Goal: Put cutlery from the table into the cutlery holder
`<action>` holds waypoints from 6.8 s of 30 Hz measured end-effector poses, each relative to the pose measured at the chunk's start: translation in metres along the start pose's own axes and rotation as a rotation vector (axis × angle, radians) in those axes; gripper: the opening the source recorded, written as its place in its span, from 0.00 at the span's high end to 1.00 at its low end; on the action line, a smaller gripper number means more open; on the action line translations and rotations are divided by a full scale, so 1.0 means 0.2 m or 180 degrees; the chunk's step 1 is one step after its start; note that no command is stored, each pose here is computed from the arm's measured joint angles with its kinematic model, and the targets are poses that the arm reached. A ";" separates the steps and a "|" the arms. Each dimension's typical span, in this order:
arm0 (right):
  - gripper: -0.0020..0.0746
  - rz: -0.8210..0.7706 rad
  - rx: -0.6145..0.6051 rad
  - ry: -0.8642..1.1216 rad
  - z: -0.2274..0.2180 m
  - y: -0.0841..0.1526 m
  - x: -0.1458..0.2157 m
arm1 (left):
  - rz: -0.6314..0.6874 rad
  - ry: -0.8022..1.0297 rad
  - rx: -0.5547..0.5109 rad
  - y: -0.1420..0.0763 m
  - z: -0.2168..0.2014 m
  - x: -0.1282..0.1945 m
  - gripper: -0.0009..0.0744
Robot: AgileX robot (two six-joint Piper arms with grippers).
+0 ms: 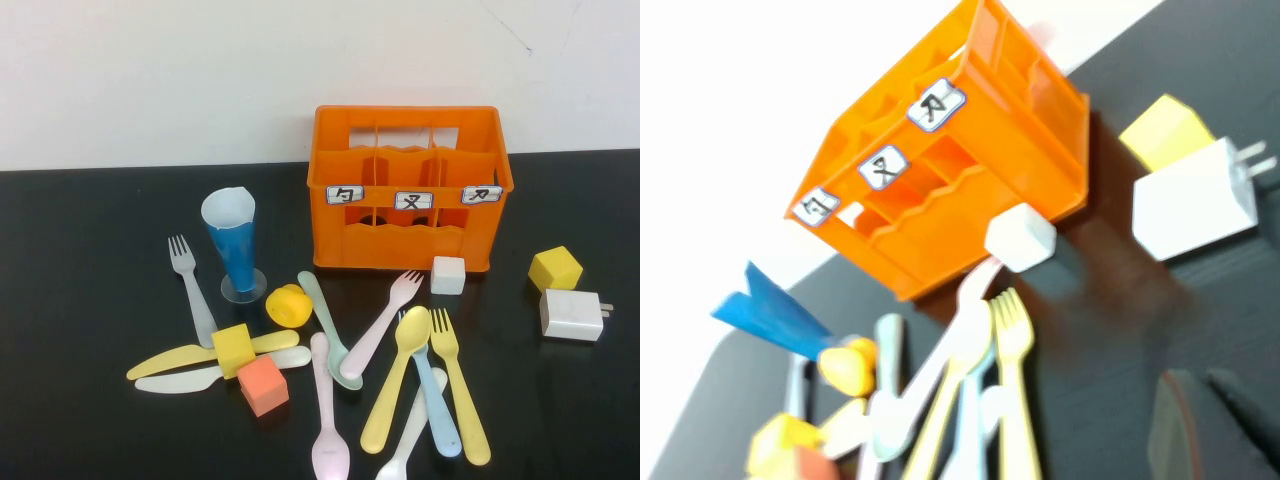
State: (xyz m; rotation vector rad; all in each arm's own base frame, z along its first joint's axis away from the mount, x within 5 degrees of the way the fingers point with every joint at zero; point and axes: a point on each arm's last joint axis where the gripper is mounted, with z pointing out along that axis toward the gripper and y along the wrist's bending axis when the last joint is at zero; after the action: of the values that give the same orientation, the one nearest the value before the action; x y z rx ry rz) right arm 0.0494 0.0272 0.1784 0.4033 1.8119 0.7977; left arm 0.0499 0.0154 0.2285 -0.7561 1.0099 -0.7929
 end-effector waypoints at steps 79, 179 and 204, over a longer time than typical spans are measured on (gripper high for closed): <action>0.98 -0.0689 0.0103 0.0163 0.00 -0.02 0.02 | 0.4050 0.6469 0.0005 -0.46 0.86 1.81 0.41; 0.98 -0.0997 -0.0090 -0.0022 0.00 0.01 0.00 | 0.3213 0.1913 0.1522 -0.77 1.20 0.86 0.85; 0.98 -0.2660 -0.0816 0.2116 0.21 0.64 -0.58 | 0.2856 0.2888 0.1093 -0.45 0.10 0.05 0.99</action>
State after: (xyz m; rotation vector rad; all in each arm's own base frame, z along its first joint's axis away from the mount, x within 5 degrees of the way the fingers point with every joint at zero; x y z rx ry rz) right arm 0.1197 0.0616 0.3388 -0.8423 2.1642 0.5651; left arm 0.0534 -0.0351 0.3059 0.4398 1.7639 -0.4576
